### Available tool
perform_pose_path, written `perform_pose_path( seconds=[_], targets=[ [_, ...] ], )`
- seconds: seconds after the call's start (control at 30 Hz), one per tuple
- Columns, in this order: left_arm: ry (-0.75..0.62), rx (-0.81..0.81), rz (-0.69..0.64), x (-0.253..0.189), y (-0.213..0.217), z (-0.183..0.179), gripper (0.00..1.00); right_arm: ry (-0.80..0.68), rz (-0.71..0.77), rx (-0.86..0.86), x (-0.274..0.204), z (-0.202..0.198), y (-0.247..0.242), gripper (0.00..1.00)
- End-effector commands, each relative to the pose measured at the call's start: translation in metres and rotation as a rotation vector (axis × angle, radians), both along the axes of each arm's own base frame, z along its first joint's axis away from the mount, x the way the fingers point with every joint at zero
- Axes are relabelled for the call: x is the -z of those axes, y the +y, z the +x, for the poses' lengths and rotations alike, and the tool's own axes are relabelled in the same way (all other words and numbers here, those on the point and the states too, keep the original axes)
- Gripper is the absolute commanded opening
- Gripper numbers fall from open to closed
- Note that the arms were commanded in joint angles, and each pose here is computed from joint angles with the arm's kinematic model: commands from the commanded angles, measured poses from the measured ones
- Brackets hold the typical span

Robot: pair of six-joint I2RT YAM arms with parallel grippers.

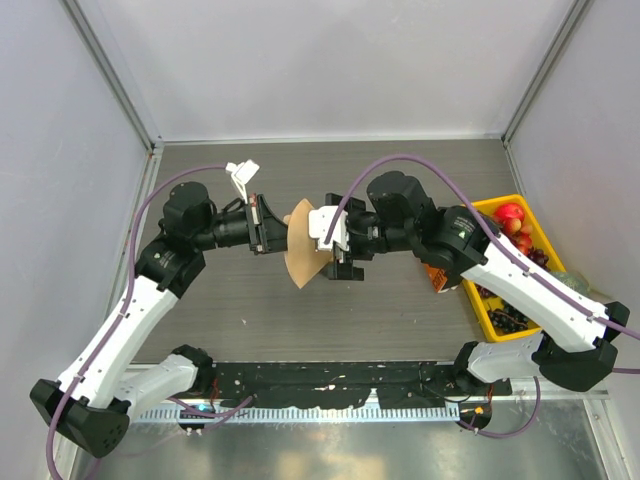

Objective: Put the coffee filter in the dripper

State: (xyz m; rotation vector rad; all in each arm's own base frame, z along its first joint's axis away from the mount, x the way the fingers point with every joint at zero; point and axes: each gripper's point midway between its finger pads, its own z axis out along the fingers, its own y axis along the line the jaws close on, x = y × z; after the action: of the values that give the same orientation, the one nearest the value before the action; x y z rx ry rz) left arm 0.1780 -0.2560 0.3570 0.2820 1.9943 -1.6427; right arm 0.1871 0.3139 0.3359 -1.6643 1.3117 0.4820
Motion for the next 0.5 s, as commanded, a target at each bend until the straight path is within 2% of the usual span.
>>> perform_pose_path(
  seconds=[0.0,0.37,0.47],
  targets=[
    [-0.055,0.029,-0.040,-0.014,0.000,-0.004,0.00,-0.037,-0.023,-0.004,-0.006,-0.001,-0.006,0.95],
    [-0.033,0.026,-0.047,-0.014,0.000,-0.001,0.00,-0.010,0.046,0.049,-0.018,0.008,0.007,0.96],
    [-0.028,0.021,-0.037,-0.011,0.000,-0.001,0.00,-0.001,0.071,0.050,-0.026,0.007,0.010,1.00]
  ],
)
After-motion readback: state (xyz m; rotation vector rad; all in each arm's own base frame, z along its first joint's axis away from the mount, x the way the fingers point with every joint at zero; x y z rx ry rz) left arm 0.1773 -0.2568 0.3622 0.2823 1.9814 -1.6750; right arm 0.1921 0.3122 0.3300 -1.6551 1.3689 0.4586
